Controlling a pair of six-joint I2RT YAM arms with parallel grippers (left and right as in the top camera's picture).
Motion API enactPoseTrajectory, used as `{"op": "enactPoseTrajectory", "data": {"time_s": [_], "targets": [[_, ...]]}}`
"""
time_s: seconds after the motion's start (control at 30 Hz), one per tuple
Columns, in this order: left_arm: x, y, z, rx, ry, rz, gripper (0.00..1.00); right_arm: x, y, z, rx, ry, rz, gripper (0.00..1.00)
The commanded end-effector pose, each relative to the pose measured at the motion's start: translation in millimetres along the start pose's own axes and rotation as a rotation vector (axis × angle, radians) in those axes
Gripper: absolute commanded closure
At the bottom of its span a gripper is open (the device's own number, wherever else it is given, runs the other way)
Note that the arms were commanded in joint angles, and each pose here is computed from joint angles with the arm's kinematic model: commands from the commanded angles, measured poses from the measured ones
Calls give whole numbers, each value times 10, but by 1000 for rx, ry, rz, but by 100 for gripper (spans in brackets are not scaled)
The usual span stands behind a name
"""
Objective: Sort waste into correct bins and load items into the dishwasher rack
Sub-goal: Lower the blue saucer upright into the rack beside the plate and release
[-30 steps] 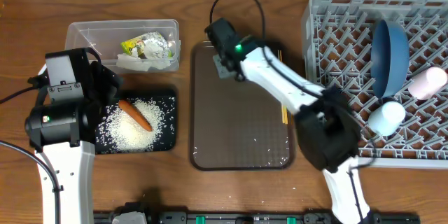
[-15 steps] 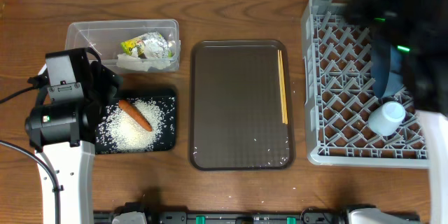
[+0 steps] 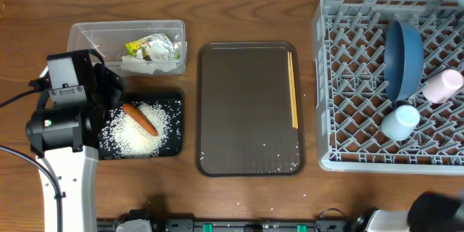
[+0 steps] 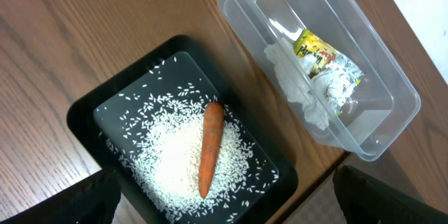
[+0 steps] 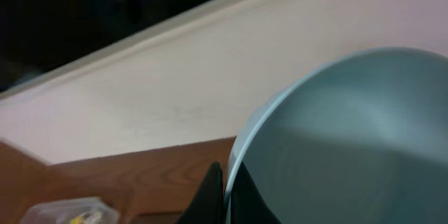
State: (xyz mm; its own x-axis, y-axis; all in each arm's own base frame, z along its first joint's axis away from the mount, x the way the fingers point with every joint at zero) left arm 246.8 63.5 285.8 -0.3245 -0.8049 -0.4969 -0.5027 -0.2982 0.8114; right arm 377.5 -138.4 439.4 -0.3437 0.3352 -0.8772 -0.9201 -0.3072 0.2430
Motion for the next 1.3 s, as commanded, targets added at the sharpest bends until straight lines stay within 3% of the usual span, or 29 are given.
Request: {"op": "enactPoseTrajectory", "data": {"time_s": [0.0, 0.3, 0.6, 0.93, 1.27], "targets": [[-14, 2, 14, -6, 6, -3, 1, 177, -178, -258, -234, -73, 64, 99], [-14, 2, 14, -6, 6, -3, 1, 782, -742, -1316, -236, -314, 154, 99], [-14, 2, 14, -6, 6, -3, 1, 1352, -1116, -2060, -203, -514, 185, 99], [-14, 2, 14, -6, 6, -3, 1, 1530, -1346, -2335, -309, -575, 148, 99], [-14, 2, 14, -6, 6, -3, 1, 1428, -1358, -2287, -350, -599, 136, 99]]}}
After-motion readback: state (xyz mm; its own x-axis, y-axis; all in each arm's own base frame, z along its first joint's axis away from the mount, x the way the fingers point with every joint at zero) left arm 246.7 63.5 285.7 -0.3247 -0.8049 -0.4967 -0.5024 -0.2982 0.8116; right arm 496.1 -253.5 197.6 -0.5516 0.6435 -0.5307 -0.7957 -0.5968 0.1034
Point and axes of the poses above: each gripper's point midway between its finger pads, its own y axis back along the fingers, its own z axis along the line the jaws close on, x = y × z, the point moved 6 cm from there along y, back along the fingers, and after that the axes turned 4 degrees about y, right-handed, at the moved point
